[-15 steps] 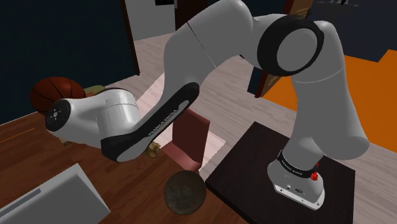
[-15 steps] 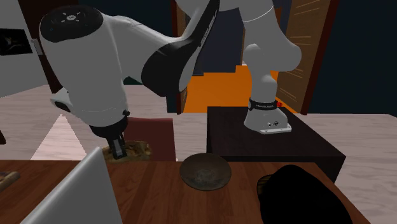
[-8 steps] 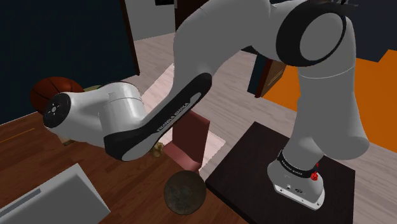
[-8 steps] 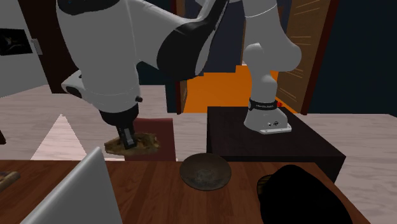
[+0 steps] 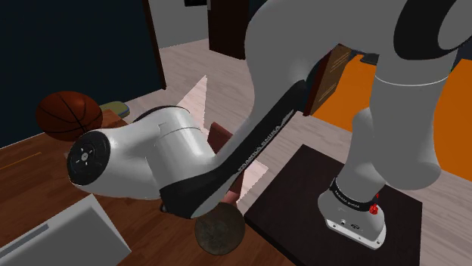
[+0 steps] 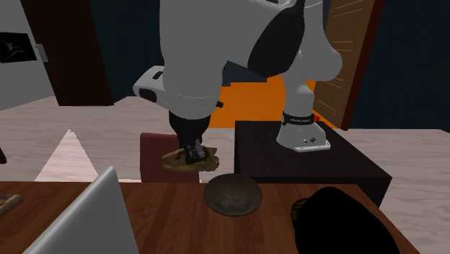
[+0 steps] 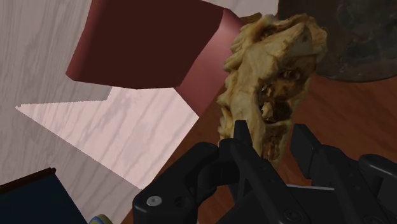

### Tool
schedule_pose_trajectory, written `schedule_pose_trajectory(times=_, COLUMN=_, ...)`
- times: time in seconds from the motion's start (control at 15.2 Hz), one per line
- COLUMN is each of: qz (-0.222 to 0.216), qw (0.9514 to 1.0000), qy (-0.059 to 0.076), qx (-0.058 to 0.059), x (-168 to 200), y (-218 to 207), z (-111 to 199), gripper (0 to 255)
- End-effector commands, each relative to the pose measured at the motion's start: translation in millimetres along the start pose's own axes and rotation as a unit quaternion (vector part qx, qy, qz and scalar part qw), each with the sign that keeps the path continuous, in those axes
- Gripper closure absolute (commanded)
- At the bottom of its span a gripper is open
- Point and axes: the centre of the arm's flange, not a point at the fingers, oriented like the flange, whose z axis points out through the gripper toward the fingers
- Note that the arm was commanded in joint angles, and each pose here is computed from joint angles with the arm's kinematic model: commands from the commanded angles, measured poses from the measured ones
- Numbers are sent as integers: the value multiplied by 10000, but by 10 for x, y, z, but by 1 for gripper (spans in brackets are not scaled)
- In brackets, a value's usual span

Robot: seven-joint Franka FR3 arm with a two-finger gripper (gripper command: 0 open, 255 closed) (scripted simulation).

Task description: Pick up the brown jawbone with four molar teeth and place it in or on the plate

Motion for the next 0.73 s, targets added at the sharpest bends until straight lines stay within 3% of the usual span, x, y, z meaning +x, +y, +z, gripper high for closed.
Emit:
schedule_pose_trajectory(times=0.0, qz=5, qw=10000, qy=-1, qx=-2, x=-223, y=-84, z=-78, gripper=255)
schedule_pose_trajectory(times=0.33, qz=5, qw=10000, qy=-1, qx=-2, x=-885, y=-383, z=-329, gripper=255)
schedule_pose_trajectory(times=0.66, qz=5, qw=10000, qy=-1, qx=-2, x=-866, y=-511, z=-99, gripper=255)
